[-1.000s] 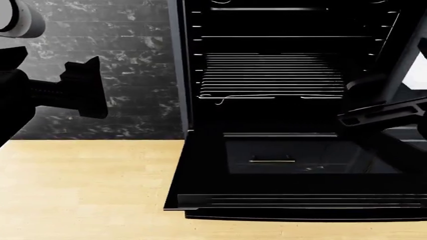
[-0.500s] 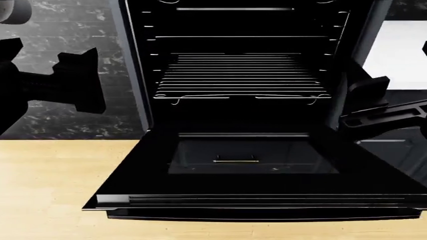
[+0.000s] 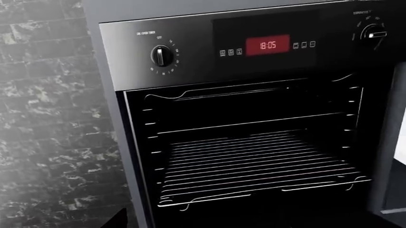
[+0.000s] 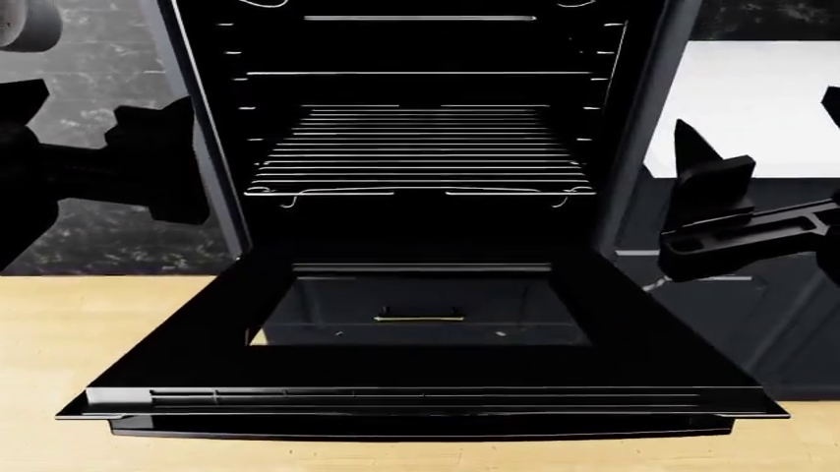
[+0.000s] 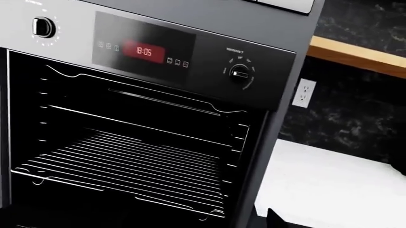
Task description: Fully slide the bottom oven rack out.
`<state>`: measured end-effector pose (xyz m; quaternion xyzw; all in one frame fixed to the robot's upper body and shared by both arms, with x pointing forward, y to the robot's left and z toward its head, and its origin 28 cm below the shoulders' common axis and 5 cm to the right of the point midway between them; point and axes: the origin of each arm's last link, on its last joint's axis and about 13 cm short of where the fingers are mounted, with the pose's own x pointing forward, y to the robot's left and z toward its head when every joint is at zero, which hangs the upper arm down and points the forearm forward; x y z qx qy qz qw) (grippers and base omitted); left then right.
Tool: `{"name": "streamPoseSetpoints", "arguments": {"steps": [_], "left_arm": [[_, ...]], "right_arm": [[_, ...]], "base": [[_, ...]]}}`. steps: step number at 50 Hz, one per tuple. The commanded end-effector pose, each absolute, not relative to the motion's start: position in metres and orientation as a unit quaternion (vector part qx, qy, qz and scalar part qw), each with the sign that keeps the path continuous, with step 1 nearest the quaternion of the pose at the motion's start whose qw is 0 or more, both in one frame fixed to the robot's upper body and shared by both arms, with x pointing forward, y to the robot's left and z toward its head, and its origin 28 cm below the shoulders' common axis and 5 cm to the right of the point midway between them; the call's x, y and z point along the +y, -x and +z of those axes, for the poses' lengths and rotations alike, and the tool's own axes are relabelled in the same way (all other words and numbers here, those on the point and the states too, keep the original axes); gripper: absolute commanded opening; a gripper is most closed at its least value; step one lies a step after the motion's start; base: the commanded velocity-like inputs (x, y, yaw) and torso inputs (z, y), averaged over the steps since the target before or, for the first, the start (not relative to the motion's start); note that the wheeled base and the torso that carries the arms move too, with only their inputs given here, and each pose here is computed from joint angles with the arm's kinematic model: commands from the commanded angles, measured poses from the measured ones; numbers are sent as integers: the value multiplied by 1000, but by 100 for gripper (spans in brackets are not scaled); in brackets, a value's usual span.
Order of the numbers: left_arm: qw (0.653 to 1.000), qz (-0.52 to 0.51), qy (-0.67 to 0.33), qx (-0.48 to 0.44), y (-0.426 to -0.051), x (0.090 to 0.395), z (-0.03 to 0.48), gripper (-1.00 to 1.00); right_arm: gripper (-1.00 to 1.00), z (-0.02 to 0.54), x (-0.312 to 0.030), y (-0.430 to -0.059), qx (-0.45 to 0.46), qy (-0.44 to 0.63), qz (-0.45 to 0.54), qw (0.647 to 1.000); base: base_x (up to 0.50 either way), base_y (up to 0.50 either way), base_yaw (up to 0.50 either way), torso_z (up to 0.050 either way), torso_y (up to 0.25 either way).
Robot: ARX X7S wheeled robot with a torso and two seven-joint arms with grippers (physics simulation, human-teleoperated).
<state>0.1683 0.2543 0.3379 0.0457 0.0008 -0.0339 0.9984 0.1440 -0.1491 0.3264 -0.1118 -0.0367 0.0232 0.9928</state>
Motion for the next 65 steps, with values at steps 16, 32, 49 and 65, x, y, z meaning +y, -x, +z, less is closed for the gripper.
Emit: {"name": "streamPoseSetpoints", "arguments": {"steps": [16, 32, 49, 65], "left_arm": [[999, -14, -42, 13, -172, 255, 346, 100], [998, -13, -54, 14, -172, 255, 342, 100], [998, -14, -53, 18, -172, 254, 342, 100], [998, -24, -53, 30, -173, 252, 343, 100]], "right_arm": [[100, 341, -148, -141, -53, 124, 24, 991], [100, 336, -150, -140, -44, 118, 24, 992], [100, 333, -151, -139, -39, 112, 22, 993], [100, 341, -150, -141, 8, 52, 53, 997]], "base": [[337, 0, 0, 0, 0], [329, 0, 0, 0, 0], [273, 0, 0, 0, 1], [114, 0, 0, 0, 1]]}}
